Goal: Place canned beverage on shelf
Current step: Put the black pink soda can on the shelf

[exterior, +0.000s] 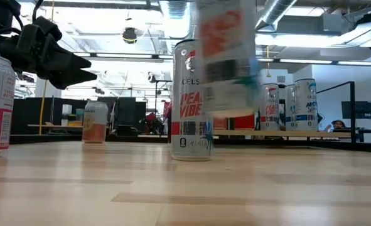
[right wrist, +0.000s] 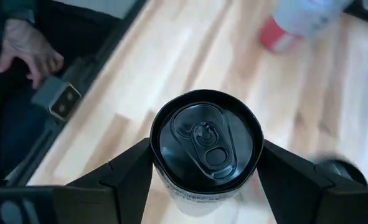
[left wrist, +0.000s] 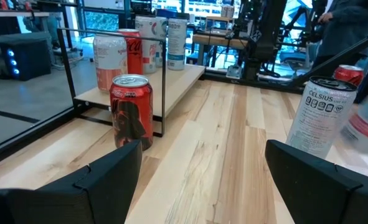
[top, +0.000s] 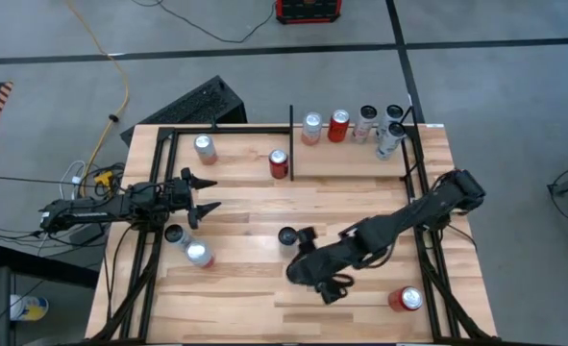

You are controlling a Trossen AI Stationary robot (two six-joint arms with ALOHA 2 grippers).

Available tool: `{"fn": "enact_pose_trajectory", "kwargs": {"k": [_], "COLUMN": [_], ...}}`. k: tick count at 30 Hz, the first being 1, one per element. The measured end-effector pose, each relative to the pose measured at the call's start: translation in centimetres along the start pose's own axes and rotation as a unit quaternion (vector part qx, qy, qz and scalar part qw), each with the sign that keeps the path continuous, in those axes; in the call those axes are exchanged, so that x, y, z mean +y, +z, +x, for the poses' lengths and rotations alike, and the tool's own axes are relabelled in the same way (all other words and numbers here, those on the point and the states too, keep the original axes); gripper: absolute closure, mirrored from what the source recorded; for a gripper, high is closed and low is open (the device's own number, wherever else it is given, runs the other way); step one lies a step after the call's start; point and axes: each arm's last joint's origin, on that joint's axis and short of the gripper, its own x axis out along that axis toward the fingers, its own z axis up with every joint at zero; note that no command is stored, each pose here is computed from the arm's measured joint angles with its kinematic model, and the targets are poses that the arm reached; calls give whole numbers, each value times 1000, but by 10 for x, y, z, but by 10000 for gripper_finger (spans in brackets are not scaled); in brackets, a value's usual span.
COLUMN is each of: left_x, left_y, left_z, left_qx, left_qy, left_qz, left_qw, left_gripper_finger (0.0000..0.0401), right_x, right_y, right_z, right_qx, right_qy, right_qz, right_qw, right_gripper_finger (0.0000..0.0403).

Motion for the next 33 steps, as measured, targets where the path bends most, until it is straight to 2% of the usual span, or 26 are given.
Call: {"fn": "enact_pose_trajectory", "kwargs": {"k": [5, 9, 13, 17, 23, 29, 33], "left_x": [0, 0, 0, 0, 0, 0, 0], "left_y": [0, 0, 0, 0, 0, 0, 0], "left_z": [0, 0, 0, 0, 0, 0, 0], "left_qx": [0, 0, 0, 0, 0, 0, 0], "left_qy": [0, 0, 0, 0, 0, 0, 0], "left_qz": [0, 0, 0, 0, 0, 0, 0], "left_qw": [1000, 1000, 1000, 1000, 1000, 1000, 1000], "left_gripper_finger": [74, 74, 74, 74, 74, 74, 74], "right_x": [-10, -22, -40, -66, -103, -139, -164], "right_y": [-29, -68, -113, -146, -176, -192, -204], "right_z": [-38, -72, -99, -124, -145, -150, -147], "right_qx": [14, -5, -30, -75, -84, -64, -44], "right_qy": [-42, -96, -144, -212, -291, -323, -351], "right_qz": [44, 99, 140, 178, 215, 249, 286], "right_qw": [998, 990, 979, 958, 928, 911, 890], "right_gripper_finger": [121, 121, 121, 121, 121, 121, 121]}}
